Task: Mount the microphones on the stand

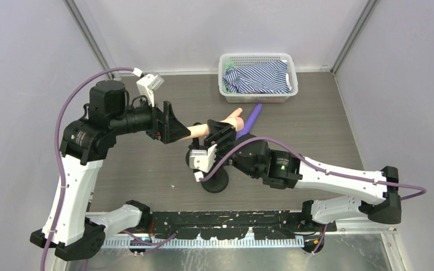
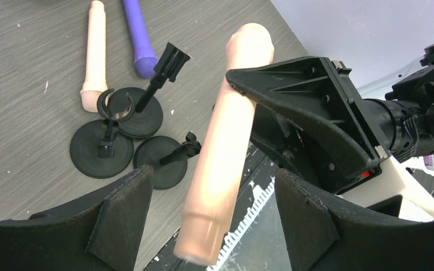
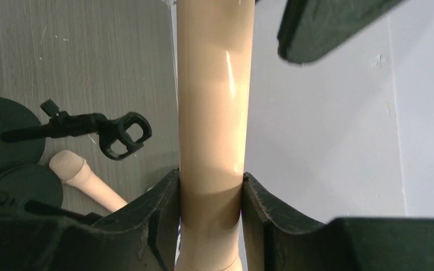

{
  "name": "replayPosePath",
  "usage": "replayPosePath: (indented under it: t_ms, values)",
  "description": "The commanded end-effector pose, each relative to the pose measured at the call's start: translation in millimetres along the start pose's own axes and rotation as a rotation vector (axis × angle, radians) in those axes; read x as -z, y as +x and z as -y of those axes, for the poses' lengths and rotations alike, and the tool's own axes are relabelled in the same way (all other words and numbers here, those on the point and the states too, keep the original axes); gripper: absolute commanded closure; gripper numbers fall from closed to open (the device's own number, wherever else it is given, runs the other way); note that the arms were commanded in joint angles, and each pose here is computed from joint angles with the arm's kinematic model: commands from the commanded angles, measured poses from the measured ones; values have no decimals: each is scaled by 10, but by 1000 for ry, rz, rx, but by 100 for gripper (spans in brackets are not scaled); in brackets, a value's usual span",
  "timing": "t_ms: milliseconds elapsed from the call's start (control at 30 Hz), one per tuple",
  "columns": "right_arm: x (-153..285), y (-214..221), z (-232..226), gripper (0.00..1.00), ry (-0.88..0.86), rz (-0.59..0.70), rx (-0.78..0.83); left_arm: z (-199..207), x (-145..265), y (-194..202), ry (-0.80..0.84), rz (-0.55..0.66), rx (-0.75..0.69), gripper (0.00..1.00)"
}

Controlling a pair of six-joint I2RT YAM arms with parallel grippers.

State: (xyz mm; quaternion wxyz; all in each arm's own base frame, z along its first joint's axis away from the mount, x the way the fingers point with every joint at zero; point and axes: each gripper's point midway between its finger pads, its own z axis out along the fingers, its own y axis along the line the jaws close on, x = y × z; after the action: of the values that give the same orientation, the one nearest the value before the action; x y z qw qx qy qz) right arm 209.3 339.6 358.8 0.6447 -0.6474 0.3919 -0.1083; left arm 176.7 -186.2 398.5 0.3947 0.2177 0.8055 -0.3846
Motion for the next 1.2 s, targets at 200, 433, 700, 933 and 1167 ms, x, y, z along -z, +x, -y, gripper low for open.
replayPosePath:
  t_ms: [200,433,700,933,1167]
  values:
    - [-194,-501,391,99,110,170,233,33,-3,97,41,-13,-60,26]
    - [-252,-640,608,96,182,189,287,60,-32,139,73,-18,-59,27]
    - [-259,-745,696,86,202,226,289,90,-39,143,94,-21,-60,59]
    - [-228,-729,747,78,232,225,268,85,-48,156,96,-24,-58,98]
    - [-131,-616,719,42,243,206,222,43,-47,125,70,6,-70,100]
